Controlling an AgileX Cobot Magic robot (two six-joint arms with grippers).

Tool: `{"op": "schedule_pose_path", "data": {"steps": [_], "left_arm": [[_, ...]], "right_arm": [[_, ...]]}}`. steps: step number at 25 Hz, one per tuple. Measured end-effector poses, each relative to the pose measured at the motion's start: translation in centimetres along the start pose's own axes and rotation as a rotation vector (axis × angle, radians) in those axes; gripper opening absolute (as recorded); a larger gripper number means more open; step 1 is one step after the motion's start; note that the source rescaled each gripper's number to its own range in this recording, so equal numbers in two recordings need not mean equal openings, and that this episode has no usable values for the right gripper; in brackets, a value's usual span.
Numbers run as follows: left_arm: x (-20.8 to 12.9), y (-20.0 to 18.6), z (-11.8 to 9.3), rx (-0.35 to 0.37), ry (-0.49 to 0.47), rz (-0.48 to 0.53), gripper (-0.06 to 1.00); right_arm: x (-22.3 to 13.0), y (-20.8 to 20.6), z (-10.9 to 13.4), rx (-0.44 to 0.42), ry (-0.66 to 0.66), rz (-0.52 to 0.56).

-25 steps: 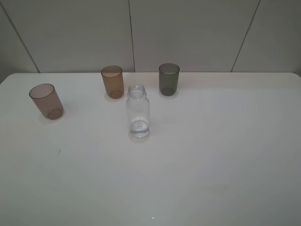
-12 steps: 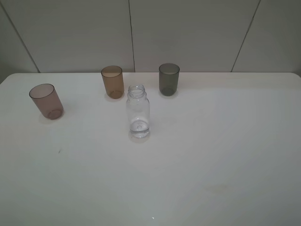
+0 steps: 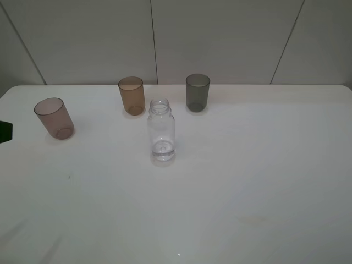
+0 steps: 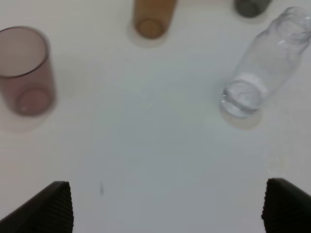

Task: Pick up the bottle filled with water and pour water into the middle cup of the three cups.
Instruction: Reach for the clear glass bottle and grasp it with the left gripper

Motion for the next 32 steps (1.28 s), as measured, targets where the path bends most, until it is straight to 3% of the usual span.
{"op": "schedule_pose_path", "data": {"steps": [4, 12, 18, 32], "left_arm": [[1.3, 4.5, -0.9, -0.110, 0.014, 0.037, 0.98], [1.0, 10.1, -4.0, -0.266, 0.157, 0.069, 0.98], [-0.5, 13.1, -6.1, -0.224, 0.258, 0.087, 0.98], [-6.3, 17.6, -8.6, -0.123, 0.399, 0.207, 0.98]], "right_arm": [[0.0, 0.0, 0.0, 0.000, 0.000, 0.000], [0.0, 0.0, 0.0, 0.000, 0.000, 0.000], [0.0, 0.0, 0.0, 0.000, 0.000, 0.000], [0.0, 0.0, 0.0, 0.000, 0.000, 0.000]]}}
Point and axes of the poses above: a point on each arm's last joint axis where the gripper is mounted, y pointing out along that axis toward the gripper, z along the wrist's bending axis when the last joint is at zero, x = y × z, the point moved 6 cm from there along y, pointing out along that axis toward the gripper, and after that the axes turned 8 degrees about -y, right-handed, at the moved point
